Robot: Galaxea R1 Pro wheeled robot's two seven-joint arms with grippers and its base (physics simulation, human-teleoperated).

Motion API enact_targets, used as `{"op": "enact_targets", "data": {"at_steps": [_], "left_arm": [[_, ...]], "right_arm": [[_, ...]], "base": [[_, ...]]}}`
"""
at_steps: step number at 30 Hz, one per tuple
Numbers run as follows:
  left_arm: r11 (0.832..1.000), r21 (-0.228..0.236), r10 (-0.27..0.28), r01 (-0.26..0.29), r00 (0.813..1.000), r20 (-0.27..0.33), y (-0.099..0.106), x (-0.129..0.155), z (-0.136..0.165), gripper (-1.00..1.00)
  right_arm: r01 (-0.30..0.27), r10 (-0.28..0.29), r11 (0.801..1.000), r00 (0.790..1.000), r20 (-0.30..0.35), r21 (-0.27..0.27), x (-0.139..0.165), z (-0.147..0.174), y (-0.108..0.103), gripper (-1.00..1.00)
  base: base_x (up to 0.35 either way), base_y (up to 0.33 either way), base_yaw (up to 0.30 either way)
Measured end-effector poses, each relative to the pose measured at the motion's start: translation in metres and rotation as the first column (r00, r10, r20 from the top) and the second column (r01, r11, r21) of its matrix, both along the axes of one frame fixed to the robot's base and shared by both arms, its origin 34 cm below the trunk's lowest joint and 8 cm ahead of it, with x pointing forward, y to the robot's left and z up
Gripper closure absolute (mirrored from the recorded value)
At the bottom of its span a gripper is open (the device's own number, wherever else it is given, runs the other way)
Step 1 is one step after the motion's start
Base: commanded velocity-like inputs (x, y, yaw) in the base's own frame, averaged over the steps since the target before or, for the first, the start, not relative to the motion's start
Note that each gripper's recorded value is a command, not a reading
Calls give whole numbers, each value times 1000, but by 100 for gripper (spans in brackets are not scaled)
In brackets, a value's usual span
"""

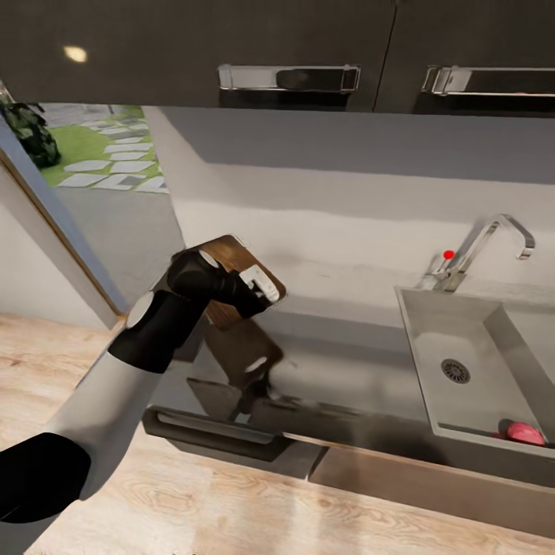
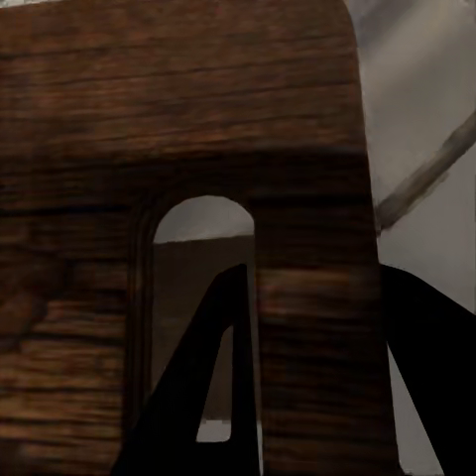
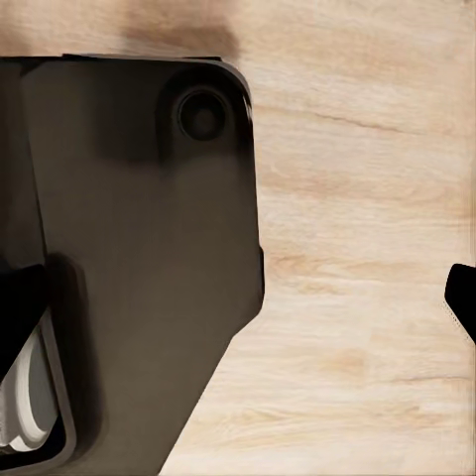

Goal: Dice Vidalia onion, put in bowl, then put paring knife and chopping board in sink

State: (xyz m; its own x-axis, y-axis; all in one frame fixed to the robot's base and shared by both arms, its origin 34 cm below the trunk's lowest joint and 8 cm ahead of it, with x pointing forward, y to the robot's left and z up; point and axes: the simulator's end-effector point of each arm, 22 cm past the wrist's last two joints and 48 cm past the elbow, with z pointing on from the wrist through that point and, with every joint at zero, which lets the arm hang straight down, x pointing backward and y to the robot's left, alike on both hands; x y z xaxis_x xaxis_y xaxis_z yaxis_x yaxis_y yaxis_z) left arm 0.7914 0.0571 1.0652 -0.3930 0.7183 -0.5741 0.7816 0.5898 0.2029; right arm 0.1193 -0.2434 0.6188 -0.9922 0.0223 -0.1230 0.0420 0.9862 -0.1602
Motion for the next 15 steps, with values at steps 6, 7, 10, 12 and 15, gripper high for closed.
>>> {"op": "enact_targets", "data": {"at_steps": [6,7,10,12,15], "left_arm": [[998,-49,37,-37,999,8,-1,7,13,100],[997,-55,47,-47,999,4,0,8,12,100],[997,-61,53,-53,999,6,-2,8,13,100],[997,-65,51,-50,999,7,-4,7,15,100],[997,-66,51,-50,999,1,-6,6,14,100]], "right_arm": [[0,0,1000,1000,7,0,3,0,0,-100],[0,0,1000,1000,8,0,3,0,0,-100],[0,0,1000,1000,12,0,4,0,0,-100],[0,0,1000,1000,14,0,5,0,0,-100],[0,0,1000,1000,17,0,7,0,0,-100]], "base": [[0,-55,222],[0,-10,222],[0,-5,222],[0,-2,221],[0,-1,212]]}}
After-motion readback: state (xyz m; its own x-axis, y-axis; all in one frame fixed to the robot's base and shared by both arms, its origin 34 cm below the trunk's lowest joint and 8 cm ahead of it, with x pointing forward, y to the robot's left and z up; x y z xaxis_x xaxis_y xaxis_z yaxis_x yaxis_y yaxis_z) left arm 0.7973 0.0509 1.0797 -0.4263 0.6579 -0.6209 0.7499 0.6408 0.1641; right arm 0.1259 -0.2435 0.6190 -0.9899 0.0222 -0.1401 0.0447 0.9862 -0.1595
